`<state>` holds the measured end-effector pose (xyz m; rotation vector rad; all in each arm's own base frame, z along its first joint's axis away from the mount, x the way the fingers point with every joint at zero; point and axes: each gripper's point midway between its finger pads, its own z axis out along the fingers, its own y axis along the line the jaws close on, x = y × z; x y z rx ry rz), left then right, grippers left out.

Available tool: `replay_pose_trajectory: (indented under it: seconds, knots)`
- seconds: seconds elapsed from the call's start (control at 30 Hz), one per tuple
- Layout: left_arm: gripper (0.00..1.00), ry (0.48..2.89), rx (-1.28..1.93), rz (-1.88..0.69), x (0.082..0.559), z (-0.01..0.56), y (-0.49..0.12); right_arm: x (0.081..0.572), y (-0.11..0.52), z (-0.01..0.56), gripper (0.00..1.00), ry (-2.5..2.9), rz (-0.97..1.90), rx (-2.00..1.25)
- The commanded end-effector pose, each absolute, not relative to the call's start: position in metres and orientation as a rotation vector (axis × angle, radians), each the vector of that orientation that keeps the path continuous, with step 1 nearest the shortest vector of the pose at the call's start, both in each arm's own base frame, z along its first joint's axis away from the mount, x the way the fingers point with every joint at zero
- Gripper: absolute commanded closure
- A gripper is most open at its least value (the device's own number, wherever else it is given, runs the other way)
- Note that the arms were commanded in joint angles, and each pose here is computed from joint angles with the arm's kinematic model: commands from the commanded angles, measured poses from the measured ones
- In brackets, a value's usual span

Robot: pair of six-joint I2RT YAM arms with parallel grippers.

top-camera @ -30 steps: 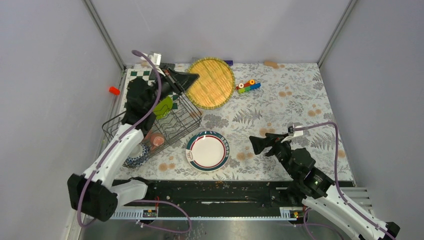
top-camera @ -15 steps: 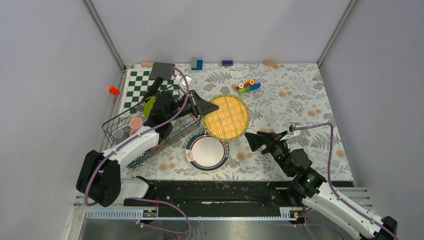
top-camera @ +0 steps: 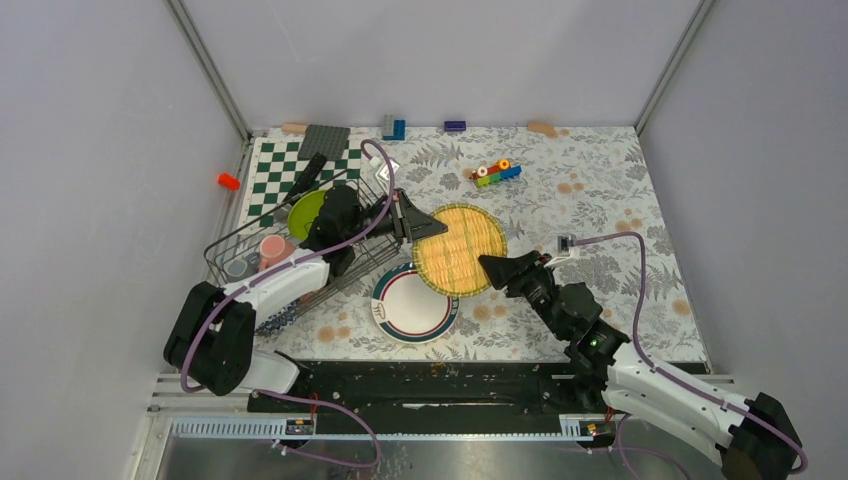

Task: Unload the mixed dishes from the dish rack
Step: Pick up the plate from the dish rack.

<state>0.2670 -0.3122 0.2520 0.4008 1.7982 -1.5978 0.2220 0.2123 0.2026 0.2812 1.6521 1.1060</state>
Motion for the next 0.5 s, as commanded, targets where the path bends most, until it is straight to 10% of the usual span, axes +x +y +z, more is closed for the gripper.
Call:
replay_pose_trajectory:
  seconds: [0.0, 0.2, 0.27, 0.43, 0.47]
  knots:
    - [1.0, 1.675, 0.478, -1.581, 0.263, 0.279, -0.313, 0.225, 0.221, 0.252, 0.58, 1.503, 1.262, 0.347]
    - [1.0, 1.705, 0.457, -1.537, 0.268, 0.271, -0.311, 0.226, 0.221, 0.254, 1.0, 1.474, 1.315, 0.404]
    - [0.96, 1.718, 0.449, -1.511, 0.272, 0.27, -0.31, 0.227, 0.22, 0.251, 1.0, 1.481, 1.311, 0.422]
    - [0.06, 1.765, 0.391, -1.366, 0.284, 0.262, -0.299, 0.227, 0.214, 0.241, 1.0, 1.524, 1.271, 0.45]
    - [0.02, 1.771, 0.371, -1.324, 0.287, 0.261, -0.294, 0.227, 0.212, 0.238, 1.0, 1.529, 1.262, 0.457]
